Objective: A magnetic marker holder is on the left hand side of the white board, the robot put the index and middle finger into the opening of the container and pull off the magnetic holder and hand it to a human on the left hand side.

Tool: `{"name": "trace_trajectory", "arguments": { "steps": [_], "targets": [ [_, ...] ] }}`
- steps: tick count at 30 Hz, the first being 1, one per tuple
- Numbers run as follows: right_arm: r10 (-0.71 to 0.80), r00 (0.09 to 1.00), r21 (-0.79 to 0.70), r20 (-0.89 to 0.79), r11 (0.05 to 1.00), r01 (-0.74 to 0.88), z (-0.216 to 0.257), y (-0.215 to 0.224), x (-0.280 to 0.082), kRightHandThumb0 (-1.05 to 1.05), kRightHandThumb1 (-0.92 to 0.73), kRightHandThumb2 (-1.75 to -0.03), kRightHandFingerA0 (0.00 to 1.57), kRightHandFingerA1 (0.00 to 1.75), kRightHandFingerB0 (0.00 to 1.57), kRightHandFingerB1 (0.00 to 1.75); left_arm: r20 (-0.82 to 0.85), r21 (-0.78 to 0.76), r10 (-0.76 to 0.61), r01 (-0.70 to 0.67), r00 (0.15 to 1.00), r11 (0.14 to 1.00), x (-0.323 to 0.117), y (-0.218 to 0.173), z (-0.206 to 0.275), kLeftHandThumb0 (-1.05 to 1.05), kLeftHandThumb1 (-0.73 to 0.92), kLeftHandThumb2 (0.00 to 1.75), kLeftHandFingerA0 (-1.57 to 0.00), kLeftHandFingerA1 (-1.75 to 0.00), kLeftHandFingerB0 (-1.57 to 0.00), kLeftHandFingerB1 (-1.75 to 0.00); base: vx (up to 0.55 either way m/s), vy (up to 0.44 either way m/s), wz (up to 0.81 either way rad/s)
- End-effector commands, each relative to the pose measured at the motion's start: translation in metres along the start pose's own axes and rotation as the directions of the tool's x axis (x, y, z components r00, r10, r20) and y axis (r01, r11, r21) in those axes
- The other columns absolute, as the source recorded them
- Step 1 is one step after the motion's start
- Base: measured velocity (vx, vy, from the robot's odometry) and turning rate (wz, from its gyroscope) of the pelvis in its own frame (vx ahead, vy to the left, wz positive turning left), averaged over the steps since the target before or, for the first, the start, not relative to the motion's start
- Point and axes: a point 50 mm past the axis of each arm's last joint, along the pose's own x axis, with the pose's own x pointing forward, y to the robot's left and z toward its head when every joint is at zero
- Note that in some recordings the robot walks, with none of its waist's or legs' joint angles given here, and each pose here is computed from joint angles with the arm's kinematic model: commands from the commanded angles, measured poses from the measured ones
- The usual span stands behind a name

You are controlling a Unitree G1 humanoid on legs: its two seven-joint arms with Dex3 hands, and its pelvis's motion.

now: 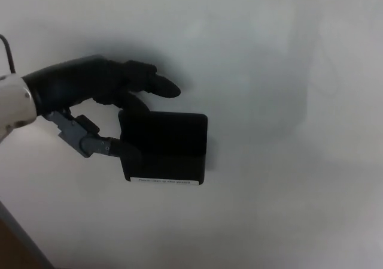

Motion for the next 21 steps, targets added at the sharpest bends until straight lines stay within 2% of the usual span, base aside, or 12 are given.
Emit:
{"name": "trace_trajectory", "arguments": {
  "steps": [1, 7, 21],
  "targets": [
    [-0.017, 1.0, -0.024, -0.018, 1.0, 0.016, -0.004, -0.008, -0.002, -0.44, -0.7, -0.59, 0.81, 0.48, 0.56, 0.42, -0.111, -0.078, -0.194, 0.186, 0.975, 0.979, 0.003, 0.007, -0.001, -0.71, 0.54, 0.57, -0.5, -0.4, -0.32, -0.32, 0.0, 0.0, 0.0],
    [-0.015, 1.0, -0.031, -0.017, 0.999, 0.015, -0.003, -0.008, -0.001, -0.44, -0.7, -0.6, 0.81, 0.48, 0.56, 0.42, -0.133, -0.043, -0.218, 0.214, 0.967, 0.976, 0.011, 0.011, 0.005, -0.74, 0.54, 0.57, -0.55, -0.41, -0.33, -0.33, 0.0, 0.0, 0.0],
    [-0.014, 1.0, -0.035, -0.006, 0.999, 0.014, -0.002, -0.008, 0.0, -0.43, -0.7, -0.6, 0.8, 0.48, 0.55, 0.42, -0.175, -0.042, -0.255, 0.251, 0.951, 0.967, 0.022, 0.005, 0.006, -0.7, 0.54, 0.57, -0.54, -0.4, -0.33, -0.32, 0.0, 0.0, 0.0]
  ]
}}
